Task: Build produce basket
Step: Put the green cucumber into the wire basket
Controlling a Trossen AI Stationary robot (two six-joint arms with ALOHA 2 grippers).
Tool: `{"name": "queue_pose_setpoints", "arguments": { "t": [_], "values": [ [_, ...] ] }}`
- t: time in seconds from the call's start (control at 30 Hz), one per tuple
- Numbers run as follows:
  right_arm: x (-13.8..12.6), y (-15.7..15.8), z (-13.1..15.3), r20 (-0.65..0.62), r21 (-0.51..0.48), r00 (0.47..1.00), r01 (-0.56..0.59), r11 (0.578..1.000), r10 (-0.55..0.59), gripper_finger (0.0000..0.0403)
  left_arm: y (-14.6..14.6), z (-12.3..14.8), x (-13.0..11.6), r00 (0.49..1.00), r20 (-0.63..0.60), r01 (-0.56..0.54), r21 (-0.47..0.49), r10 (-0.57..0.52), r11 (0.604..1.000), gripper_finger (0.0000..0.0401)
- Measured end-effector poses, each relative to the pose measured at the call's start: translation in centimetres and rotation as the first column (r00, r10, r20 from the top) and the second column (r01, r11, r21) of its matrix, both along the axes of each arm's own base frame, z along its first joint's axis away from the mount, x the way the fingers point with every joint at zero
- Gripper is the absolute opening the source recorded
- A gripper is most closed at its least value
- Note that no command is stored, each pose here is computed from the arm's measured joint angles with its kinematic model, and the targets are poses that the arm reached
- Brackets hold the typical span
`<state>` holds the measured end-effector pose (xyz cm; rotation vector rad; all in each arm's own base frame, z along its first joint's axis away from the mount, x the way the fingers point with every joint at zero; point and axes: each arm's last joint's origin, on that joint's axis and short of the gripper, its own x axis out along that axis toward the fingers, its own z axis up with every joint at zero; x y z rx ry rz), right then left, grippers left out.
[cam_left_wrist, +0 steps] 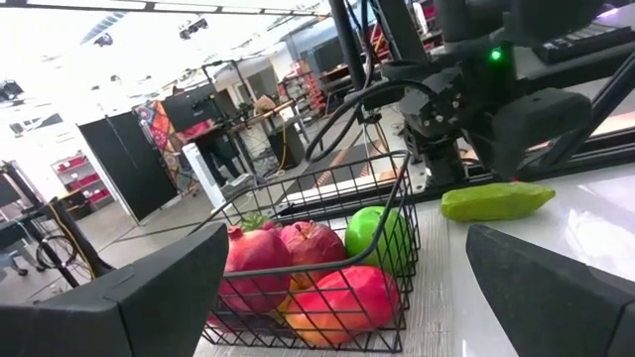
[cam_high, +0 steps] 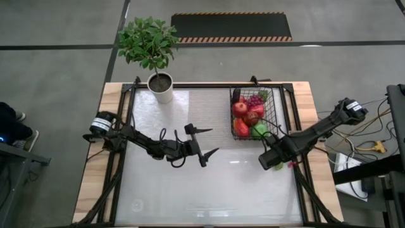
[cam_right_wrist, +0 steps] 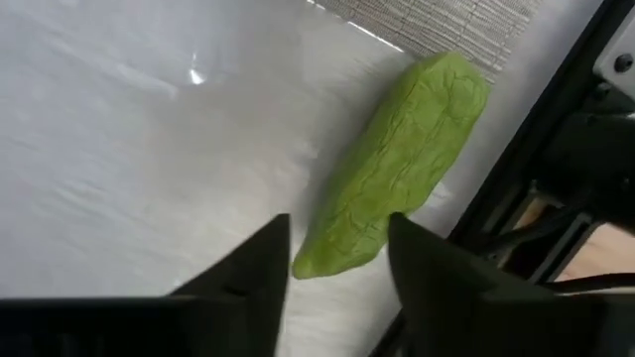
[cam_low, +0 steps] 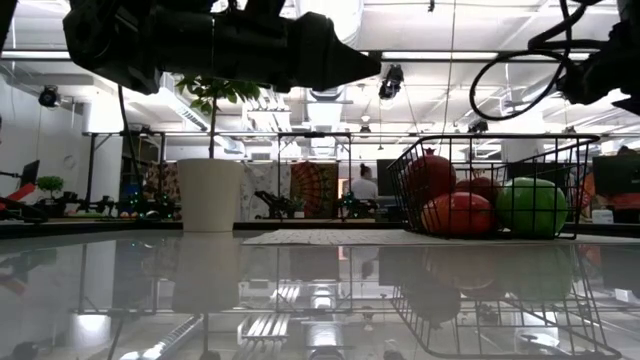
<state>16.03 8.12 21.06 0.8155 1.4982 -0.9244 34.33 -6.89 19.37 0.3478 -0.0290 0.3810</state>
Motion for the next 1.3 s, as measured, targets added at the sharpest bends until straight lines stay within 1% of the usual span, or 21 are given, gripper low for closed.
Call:
{"name": "queue_pose_setpoints", "arguments": {
  "t": [0.1,0.17,0.27,0.37,0.57,0.77,1.1,1.2,1.3],
  "values": [
    [-0.5,0.4,-0.5,-0.012,-0.022,0.998,0.057,0.998,-0.057,0.0201,0.0,0.0,0.0,1.0,0.0,0.0,0.0,0.0,1.0,0.0394],
    [-0.9,0.6,-0.9,-0.026,-0.039,0.995,0.092,0.995,-0.093,0.0223,0.0,0.0,0.0,1.0,0.0,0.0,0.0,0.0,1.0,0.0394],
    [-1.5,0.9,-1.4,-0.039,-0.06,0.991,0.127,0.99,-0.129,0.0246,0.0,0.0,0.0,1.0,-0.002,-0.001,0.006,0.001,1.0,0.0394],
    [-1.7,1.0,-1.8,-0.037,-0.068,0.988,0.148,0.987,-0.151,0.0255,0.0,0.0,0.0,1.0,-0.002,-0.001,0.006,0.001,1.0,0.0394],
    [-2.0,0.8,-3.3,-0.052,-0.094,0.984,0.165,0.982,-0.171,0.0254,0.0,0.0,0.0,1.0,-0.002,-0.001,0.007,0.001,1.0,0.0394],
    [-1.3,1.1,-4.4,-0.064,-0.138,0.985,0.15,0.979,-0.16,0.0254,0.0,0.0,0.0,1.0,-0.002,-0.001,0.007,0.001,1.0,0.0394],
    [-0.8,1.5,-6.3,-0.155,-0.2,0.974,0.134,0.971,-0.166,0.024,0.0,0.0,0.0,1.0,-0.001,-0.001,0.007,0.001,1.0,0.0394],
    [-0.7,1.6,-6.5,-0.17,-0.192,0.97,0.138,0.972,-0.171,0.0224,0.0,0.0,0.0,1.0,0.0,-0.001,0.007,0.001,1.0,0.0394],
    [-0.8,1.6,-6.5,-0.182,-0.176,0.967,0.144,0.974,-0.176,0.0194,0.0,0.1,0.0,1.0,0.0,-0.001,0.007,0.001,1.0,0.0394]
  ]
}}
